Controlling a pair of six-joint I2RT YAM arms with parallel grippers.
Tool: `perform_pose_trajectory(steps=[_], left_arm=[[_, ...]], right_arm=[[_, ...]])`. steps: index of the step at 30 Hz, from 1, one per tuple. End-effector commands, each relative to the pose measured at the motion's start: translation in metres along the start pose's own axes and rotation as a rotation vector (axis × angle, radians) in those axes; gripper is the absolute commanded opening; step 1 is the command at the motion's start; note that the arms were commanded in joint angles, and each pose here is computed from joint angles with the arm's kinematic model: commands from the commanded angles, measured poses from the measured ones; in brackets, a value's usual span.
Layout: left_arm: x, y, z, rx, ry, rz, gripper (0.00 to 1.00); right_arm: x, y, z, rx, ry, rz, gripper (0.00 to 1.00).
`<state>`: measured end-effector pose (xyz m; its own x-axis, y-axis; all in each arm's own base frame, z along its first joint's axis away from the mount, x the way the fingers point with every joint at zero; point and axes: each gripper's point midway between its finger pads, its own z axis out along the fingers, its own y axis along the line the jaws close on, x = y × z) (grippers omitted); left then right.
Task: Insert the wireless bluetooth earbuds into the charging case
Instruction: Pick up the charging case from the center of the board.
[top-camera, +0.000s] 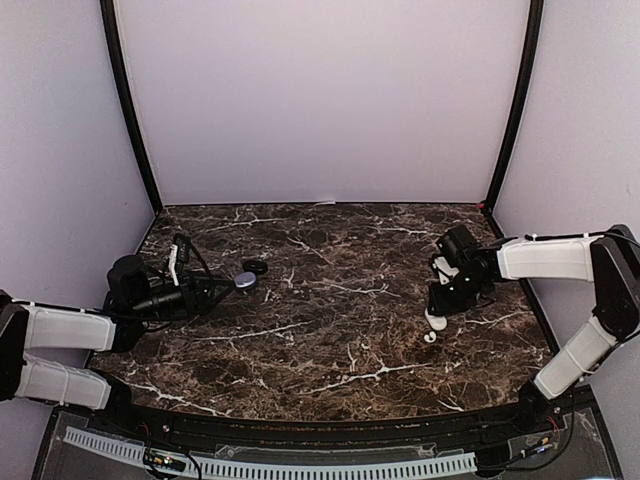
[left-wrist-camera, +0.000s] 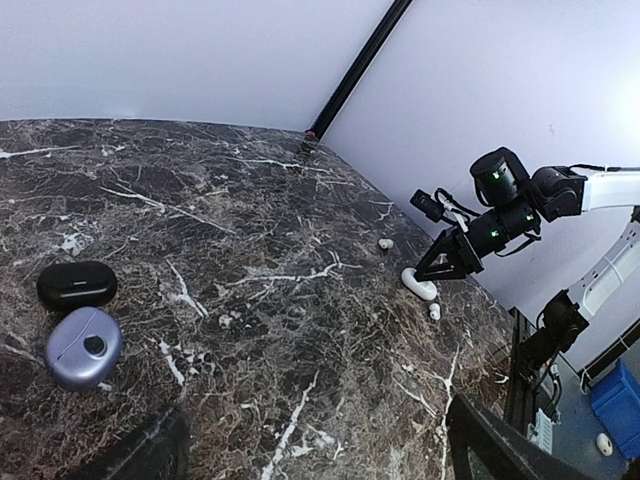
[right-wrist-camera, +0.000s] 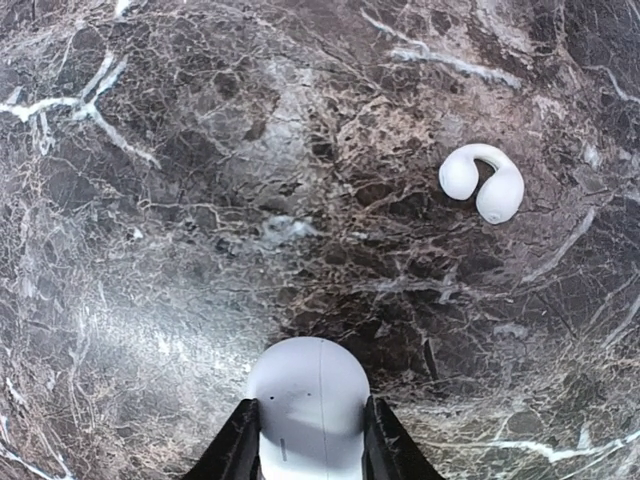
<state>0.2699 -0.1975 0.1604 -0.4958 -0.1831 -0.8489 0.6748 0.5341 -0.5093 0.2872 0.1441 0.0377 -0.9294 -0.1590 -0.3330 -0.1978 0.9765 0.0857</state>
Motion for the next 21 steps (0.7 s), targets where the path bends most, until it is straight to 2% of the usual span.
perform_pose_trajectory(steps=[1, 3, 6, 10, 14, 17, 21], left_arm=[[-0.004, -0.006, -0.001, 0.023, -0.018, 0.032, 0.92], [-0.003, -0.007, 0.0, 0.032, -0.012, 0.029, 0.91], [-0.005, -0.01, -0.002, 0.037, -0.017, 0.034, 0.91], [-0.007, -0.011, -0.005, 0.028, -0.029, 0.047, 0.91], [-0.007, -0.01, -0.006, 0.018, -0.033, 0.05, 0.91], [-0.007, -0.008, -0.006, 0.009, -0.032, 0.045, 0.91], [-0.01, 0.001, -0.013, -0.073, -0.064, 0.063, 0.93]], right_arm=[[0.003, 0.002, 0.005, 0.002, 0.021, -0.012, 0.4], [0.004, 0.001, 0.007, 0.013, 0.025, -0.008, 0.47], [0.007, -0.001, 0.012, 0.025, 0.035, -0.01, 0.47], [0.006, 0.002, 0.014, 0.025, 0.039, -0.019, 0.42], [0.0, 0.008, 0.011, 0.019, 0.026, -0.034, 0.4], [0.006, 0.008, 0.021, 0.037, 0.065, -0.052, 0.38], [0.005, 0.01, 0.025, 0.043, 0.079, -0.07, 0.31]])
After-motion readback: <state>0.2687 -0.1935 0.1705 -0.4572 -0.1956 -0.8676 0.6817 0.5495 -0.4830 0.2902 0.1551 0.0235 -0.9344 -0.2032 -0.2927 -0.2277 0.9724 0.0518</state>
